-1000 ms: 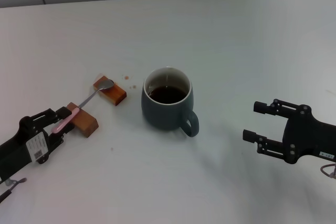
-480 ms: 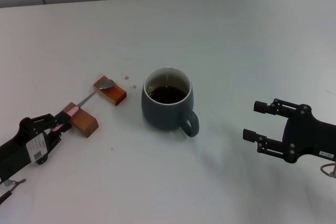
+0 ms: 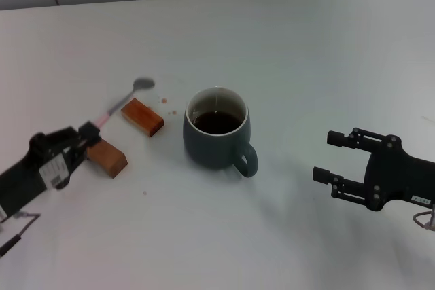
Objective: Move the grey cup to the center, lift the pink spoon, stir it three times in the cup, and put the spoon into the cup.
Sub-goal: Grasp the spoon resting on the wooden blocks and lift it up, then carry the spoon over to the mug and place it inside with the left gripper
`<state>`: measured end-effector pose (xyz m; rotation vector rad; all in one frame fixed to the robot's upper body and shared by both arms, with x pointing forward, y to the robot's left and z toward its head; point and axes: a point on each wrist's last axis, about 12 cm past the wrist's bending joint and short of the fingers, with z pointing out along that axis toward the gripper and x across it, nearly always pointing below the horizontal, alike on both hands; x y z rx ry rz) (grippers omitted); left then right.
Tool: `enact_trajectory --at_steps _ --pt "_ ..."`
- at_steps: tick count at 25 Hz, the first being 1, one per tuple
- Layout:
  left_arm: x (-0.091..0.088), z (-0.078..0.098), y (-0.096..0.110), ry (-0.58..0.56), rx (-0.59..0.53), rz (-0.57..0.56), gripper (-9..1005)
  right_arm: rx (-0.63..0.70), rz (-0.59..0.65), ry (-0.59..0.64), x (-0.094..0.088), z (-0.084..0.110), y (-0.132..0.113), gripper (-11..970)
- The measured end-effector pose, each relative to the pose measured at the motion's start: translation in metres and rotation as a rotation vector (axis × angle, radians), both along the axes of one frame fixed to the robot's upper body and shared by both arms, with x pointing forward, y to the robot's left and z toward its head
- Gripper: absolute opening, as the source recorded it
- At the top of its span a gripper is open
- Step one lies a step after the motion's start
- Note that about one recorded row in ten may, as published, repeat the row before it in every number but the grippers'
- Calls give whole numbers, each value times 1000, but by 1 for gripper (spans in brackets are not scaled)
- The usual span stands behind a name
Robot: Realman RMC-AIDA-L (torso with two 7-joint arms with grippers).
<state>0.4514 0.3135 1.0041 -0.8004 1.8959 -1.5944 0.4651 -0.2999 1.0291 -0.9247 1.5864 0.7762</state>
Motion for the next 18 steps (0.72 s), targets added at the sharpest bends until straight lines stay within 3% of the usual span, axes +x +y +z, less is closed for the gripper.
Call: enact_trajectory --at_steps 4,5,6,8,9,11,12,13,18 --pt "4 6 -3 -55 -9 -15 137 2 2 0 0 0 1 690" --pt "16 24 -9 -208 -16 -65 137 3 2 1 1 0 1 690" --pt "23 34 -12 -287 -12 -91 137 4 2 2 0 0 2 690" --pt "28 40 -13 -332 -8 -107 137 5 2 2 0 0 2 690" --pt "45 62 -19 -495 24 -173 137 5 1 3 0 -1 2 690" --pt "62 84 -24 -647 74 -248 137 7 -1 7 -2 -2 2 690" --pt "62 84 -24 -647 74 -248 137 7 -1 7 -2 -2 2 690" --pt "77 104 -29 -782 130 -310 137 8 -1 8 -3 -2 2 690" --pt "111 153 -42 -1071 351 -499 137 11 -3 11 -4 -3 2 689"
